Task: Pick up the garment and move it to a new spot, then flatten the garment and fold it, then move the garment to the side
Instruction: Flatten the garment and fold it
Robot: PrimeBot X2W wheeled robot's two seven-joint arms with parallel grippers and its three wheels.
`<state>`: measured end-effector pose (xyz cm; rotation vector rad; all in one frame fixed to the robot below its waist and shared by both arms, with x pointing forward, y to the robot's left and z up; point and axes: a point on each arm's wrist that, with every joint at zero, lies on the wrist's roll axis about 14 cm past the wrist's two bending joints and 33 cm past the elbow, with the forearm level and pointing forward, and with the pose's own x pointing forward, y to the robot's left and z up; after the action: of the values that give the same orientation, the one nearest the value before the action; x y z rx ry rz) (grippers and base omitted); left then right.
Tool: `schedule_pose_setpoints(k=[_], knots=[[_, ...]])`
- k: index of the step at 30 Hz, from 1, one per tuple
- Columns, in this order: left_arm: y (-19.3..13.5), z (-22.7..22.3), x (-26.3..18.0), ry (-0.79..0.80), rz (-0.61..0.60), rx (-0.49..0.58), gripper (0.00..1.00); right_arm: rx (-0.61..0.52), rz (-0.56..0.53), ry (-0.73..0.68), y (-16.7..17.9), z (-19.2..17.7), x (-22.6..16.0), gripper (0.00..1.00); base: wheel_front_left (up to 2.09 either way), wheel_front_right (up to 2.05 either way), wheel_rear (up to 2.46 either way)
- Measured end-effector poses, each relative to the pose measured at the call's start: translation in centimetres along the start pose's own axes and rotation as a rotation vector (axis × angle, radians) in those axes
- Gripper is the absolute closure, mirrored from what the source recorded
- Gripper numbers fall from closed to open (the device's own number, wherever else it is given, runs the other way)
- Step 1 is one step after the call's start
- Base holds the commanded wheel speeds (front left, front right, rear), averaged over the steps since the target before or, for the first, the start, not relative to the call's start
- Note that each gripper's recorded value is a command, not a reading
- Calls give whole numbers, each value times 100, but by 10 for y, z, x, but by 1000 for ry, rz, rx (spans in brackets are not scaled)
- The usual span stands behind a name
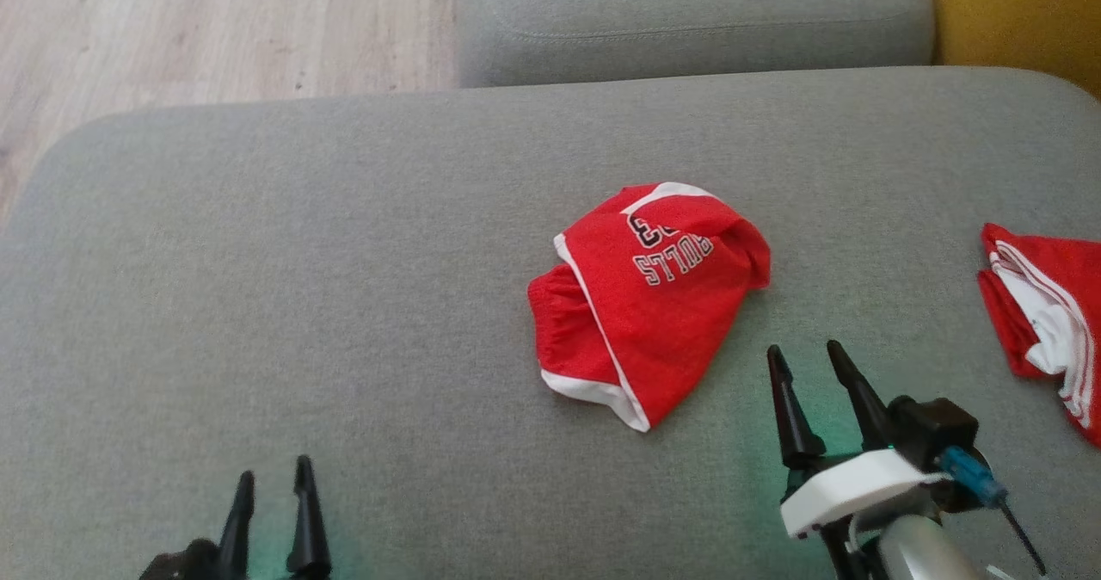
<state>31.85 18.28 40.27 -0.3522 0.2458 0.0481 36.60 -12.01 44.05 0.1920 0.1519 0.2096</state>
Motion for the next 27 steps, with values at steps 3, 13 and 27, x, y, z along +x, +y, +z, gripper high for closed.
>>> schedule_pose_setpoints(k=[3,13,27], knots=[[-6,-2,0,5,-16,0,0,-6,39,12,12,-3,6,0,0,0,0],[-8,-16,-12,41,-12,-38,0,-141,310,-22,93,35,90,0,0,0,0],[17,-36,-33,91,86,-72,0,-275,278,331,77,-29,120,0,0,0,0]])
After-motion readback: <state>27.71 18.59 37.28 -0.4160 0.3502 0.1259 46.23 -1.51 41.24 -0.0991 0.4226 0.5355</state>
